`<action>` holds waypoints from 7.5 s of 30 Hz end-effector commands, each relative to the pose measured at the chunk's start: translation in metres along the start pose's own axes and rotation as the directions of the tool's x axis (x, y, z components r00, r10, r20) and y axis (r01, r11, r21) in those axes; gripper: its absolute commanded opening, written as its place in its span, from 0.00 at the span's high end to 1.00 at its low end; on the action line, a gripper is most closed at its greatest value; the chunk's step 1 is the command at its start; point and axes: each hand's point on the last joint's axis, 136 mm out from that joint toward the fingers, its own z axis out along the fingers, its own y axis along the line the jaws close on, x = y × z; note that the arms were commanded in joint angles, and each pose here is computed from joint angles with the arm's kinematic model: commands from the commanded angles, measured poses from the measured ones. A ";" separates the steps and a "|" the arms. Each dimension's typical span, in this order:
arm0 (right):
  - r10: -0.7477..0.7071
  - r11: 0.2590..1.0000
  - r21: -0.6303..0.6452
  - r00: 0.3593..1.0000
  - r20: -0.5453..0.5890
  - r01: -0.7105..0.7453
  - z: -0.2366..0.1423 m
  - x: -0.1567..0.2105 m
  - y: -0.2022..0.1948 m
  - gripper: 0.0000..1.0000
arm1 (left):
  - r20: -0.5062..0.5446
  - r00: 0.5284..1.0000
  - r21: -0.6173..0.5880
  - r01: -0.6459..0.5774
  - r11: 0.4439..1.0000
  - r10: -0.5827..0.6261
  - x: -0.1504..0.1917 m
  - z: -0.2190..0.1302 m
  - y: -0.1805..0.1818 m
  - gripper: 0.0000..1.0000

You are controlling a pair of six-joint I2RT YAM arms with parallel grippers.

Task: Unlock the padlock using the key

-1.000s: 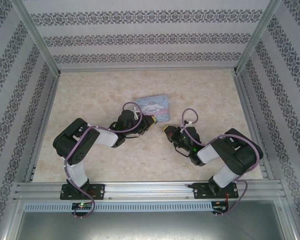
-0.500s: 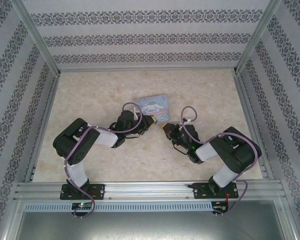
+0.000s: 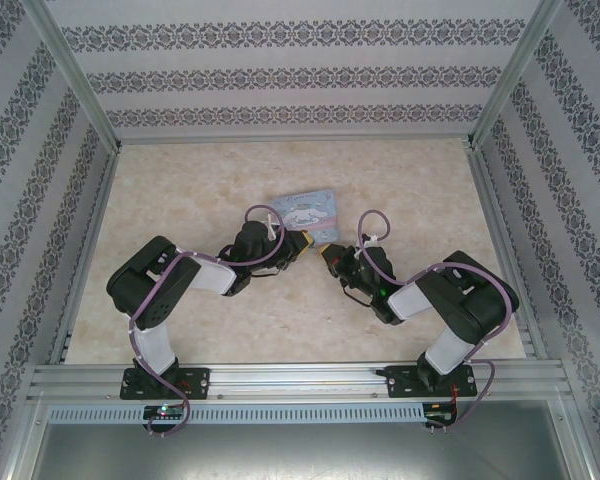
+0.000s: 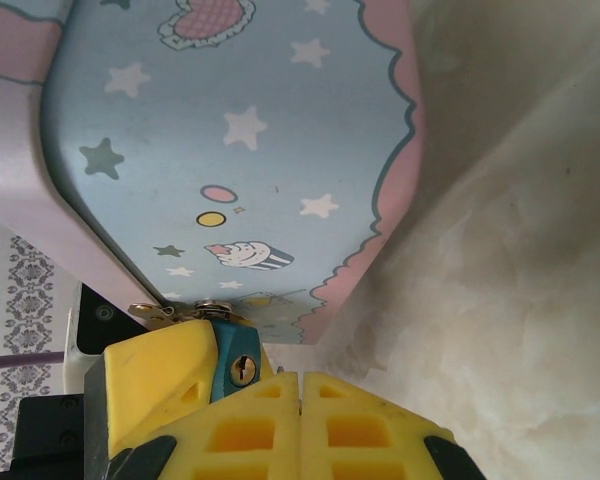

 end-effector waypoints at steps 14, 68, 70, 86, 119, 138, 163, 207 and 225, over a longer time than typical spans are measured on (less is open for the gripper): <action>-0.033 0.999 -0.021 0.999 0.020 0.034 -0.001 -0.005 0.014 1.00 | 0.024 1.000 0.075 -0.014 0.997 0.012 -0.009 0.000 -0.013 1.00; 0.010 0.994 -0.112 1.000 -0.011 -0.012 0.018 -0.013 0.028 1.00 | 0.011 0.997 0.192 0.068 0.979 -0.072 -0.005 -0.002 -0.036 1.00; 0.024 0.991 -0.128 1.000 -0.018 -0.026 0.020 -0.013 0.029 1.00 | 0.009 0.996 0.211 0.080 0.974 -0.084 -0.004 -0.002 -0.042 1.00; 0.038 0.980 -0.194 0.998 -0.052 -0.047 0.031 -0.012 0.050 1.00 | -0.010 0.993 0.286 0.114 0.952 -0.116 0.001 0.002 -0.067 1.00; 0.017 0.987 -0.159 0.996 -0.089 -0.031 0.025 -0.023 0.047 0.67 | 0.058 0.998 0.082 0.021 0.996 -0.026 -0.002 0.000 0.004 1.00; -0.383 0.886 0.191 0.899 -0.213 0.423 -0.025 -0.005 -0.008 0.36 | 0.013 1.000 -0.018 -0.021 1.000 0.021 -0.007 -0.004 0.016 1.00; -0.872 0.195 0.237 0.279 -0.402 0.952 -0.004 0.020 -0.015 0.59 | -0.128 0.992 -0.097 -0.028 0.995 0.015 0.010 -0.007 -0.003 1.00; -0.777 0.543 0.069 0.532 -0.338 0.837 -0.004 0.028 0.017 0.43 | -0.149 0.987 -0.155 -0.078 0.985 0.055 0.013 -0.009 0.013 1.00; -0.513 0.842 0.062 0.830 -0.217 0.536 0.001 0.032 0.006 0.28 | -0.195 0.971 -0.228 -0.181 0.957 0.138 0.024 -0.024 0.045 0.64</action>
